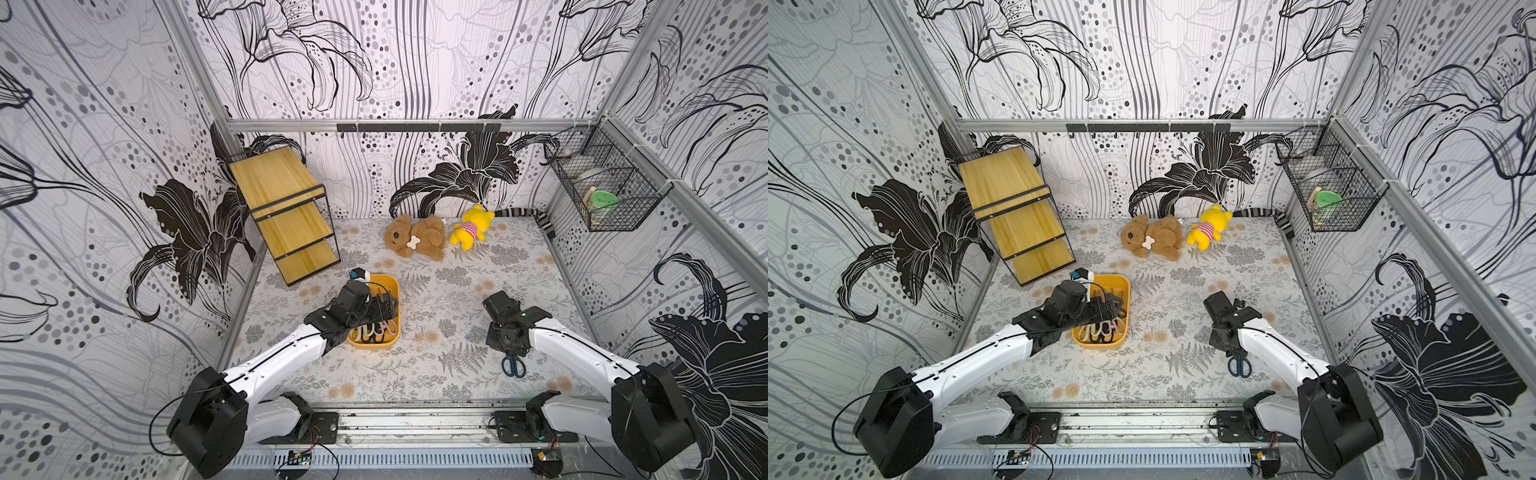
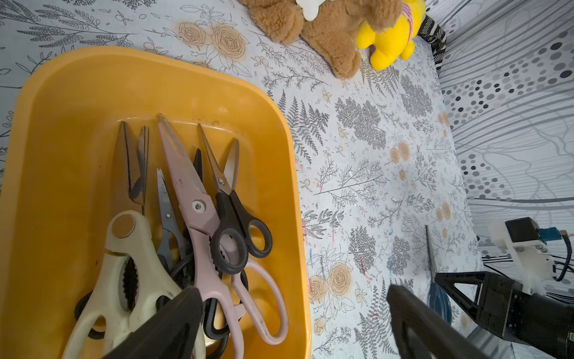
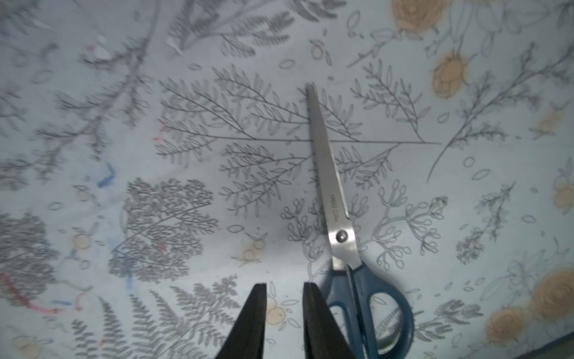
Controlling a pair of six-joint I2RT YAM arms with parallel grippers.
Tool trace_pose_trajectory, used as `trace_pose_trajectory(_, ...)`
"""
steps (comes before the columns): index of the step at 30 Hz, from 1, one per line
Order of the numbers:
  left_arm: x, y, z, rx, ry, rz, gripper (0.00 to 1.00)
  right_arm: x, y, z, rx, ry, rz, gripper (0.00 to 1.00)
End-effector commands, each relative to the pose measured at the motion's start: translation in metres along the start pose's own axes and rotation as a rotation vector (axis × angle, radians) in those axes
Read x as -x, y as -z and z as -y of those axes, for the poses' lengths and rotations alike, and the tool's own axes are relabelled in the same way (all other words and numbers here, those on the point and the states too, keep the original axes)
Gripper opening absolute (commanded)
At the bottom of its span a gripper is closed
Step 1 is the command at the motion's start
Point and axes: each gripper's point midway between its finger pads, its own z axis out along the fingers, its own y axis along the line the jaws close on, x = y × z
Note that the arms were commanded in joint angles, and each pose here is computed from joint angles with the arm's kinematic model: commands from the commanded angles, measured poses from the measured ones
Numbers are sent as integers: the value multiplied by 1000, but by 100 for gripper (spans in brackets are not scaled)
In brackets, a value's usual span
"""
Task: Put the scissors into the storage box
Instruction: Pick up the scissors from the center of the board.
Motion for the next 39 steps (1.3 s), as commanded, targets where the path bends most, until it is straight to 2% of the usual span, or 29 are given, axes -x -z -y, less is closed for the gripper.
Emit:
trace_pose_trajectory(1,10,3,2,22,-11,45,97,-16,-6,9,-1,-20,-48,25)
trace_pose_trajectory(9,10,5,0,28,-11,54,97,-29,-12,11,30,-66,-72,25)
trace_pose_trajectory(17,11,6,-1,34,-11,63,97,-27,-2,11,46,-88,-67,26)
trace_pose_trajectory(26,10,5,-2,35,-17,62,97,-27,5,21,2,-118,-60,26)
trace_pose_trajectory(35,12,6,-5,50,-23,68,97,-32,-9,9,61,-142,-80,26)
trace_pose_trajectory(39,13,8,-5,54,-27,73,97,-33,-14,9,42,-127,-89,26)
